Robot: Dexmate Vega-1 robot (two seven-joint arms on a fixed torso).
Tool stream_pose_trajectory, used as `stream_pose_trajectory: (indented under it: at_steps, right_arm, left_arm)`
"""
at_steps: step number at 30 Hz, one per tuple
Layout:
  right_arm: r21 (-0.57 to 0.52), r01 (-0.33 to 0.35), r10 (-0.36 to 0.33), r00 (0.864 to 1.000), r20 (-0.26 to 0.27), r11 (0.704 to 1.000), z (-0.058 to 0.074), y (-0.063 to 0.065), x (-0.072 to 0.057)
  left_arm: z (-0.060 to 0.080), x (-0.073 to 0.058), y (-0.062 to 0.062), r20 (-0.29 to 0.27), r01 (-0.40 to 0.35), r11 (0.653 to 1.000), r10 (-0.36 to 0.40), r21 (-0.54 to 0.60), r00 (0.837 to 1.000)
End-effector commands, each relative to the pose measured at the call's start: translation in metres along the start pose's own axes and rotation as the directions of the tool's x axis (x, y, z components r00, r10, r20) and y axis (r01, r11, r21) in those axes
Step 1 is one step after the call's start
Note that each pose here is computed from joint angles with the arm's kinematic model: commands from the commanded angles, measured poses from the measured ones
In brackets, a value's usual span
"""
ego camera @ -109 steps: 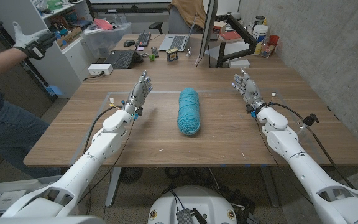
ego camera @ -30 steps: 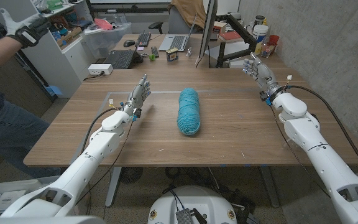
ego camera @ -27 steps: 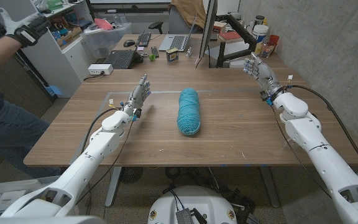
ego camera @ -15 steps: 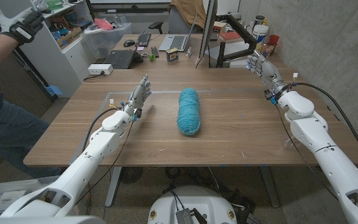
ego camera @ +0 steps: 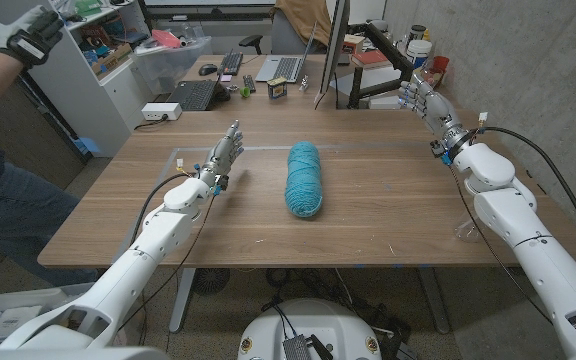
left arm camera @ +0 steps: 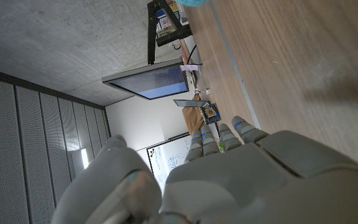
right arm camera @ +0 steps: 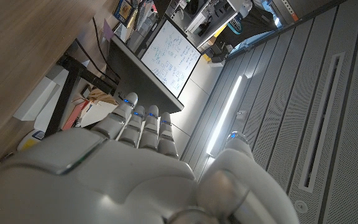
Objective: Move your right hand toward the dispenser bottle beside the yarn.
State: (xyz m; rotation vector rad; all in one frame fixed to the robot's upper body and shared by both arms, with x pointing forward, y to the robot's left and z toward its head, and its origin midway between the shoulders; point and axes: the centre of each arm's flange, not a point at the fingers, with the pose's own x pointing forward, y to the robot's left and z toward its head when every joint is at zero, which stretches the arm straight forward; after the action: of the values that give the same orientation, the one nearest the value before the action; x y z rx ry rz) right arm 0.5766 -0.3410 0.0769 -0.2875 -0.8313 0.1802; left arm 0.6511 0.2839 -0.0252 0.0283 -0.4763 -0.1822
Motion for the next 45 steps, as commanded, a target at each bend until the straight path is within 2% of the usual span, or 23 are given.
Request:
stream_pose_trajectory:
  at_steps: [1,12,30,45]
  right_arm:
    - [-0.004,0.021,-0.021,0.999,0.046,1.0,0.013,-0.005,-0.008]
    - [-0.022,0.032,-0.031,0.997,0.064,0.999,0.021,-0.011,-0.014]
    - [-0.062,0.02,-0.015,0.997,0.081,0.998,0.034,-0.012,-0.023]
    - [-0.072,0.032,-0.026,0.996,0.089,0.997,0.037,-0.018,-0.034]
  left_arm:
    - [0.0,0.0,-0.004,-0.004,0.007,1.0,-0.007,0.004,1.0]
    - [0.001,-0.001,-0.007,-0.004,0.012,1.0,-0.012,0.006,1.0]
    - [0.003,-0.004,-0.011,-0.007,0.028,0.999,-0.028,0.022,1.0]
    - [0.005,-0.006,-0.013,-0.023,0.039,0.998,-0.038,0.044,0.999]
